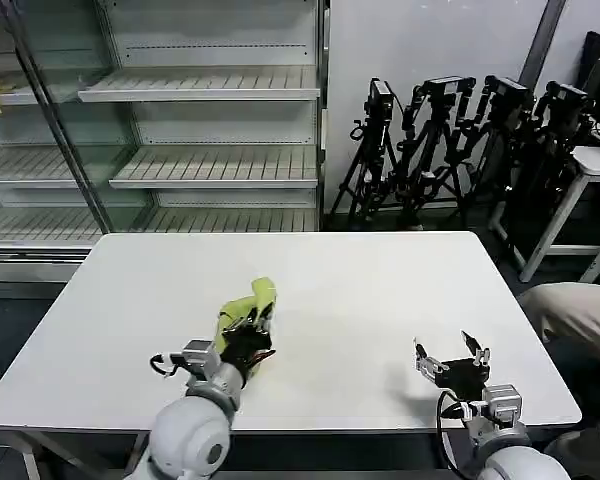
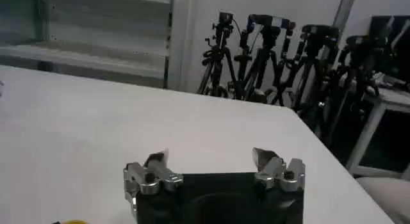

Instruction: Fold and organize the clothes.

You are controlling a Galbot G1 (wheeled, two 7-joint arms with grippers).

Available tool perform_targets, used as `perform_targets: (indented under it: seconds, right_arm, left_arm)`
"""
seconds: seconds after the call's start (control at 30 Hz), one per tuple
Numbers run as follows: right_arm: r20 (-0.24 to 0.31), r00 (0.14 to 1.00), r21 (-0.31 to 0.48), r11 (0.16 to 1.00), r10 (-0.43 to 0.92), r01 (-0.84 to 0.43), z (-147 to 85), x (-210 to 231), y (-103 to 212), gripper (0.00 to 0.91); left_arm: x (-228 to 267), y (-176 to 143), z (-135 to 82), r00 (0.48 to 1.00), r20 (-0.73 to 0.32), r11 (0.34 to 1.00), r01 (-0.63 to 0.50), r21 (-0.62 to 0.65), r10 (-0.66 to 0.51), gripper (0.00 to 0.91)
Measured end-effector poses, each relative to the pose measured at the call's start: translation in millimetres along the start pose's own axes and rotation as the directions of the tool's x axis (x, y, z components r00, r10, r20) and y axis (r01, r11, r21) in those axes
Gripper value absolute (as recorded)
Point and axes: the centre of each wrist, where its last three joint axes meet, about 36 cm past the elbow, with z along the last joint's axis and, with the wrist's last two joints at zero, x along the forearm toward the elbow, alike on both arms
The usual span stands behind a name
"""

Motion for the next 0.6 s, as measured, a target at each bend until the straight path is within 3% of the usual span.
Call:
perform_targets:
  seconds: [0.17,0.37,0.6]
  right_arm:
    - [0.03,1.0,-0.005,1.0,0.007,-0.007,-5.5,-8.3,-1.0,0.907]
    - [0.05,0.999,-0.001,1.0,0.004,-0.004,-7.7,-12.2,-0.6,0.907]
    - [0.087,0.996,0.005,1.0,-0.012,0.011,-9.5,-21.6,3.2,0.907]
  left_arm:
    - [-14.4,-23.4,1.8,1.0,-0.009,0.996,-0.018,0.084,0.019,0.907]
    - [-23.4,-38.8,-11.9,0.999,0.029,0.989,-0.044,0.143,0.041,0.907]
    - [-23.7,-8.8,-17.9,0.991,0.137,0.999,-0.003,0.047,-0.004,0.907]
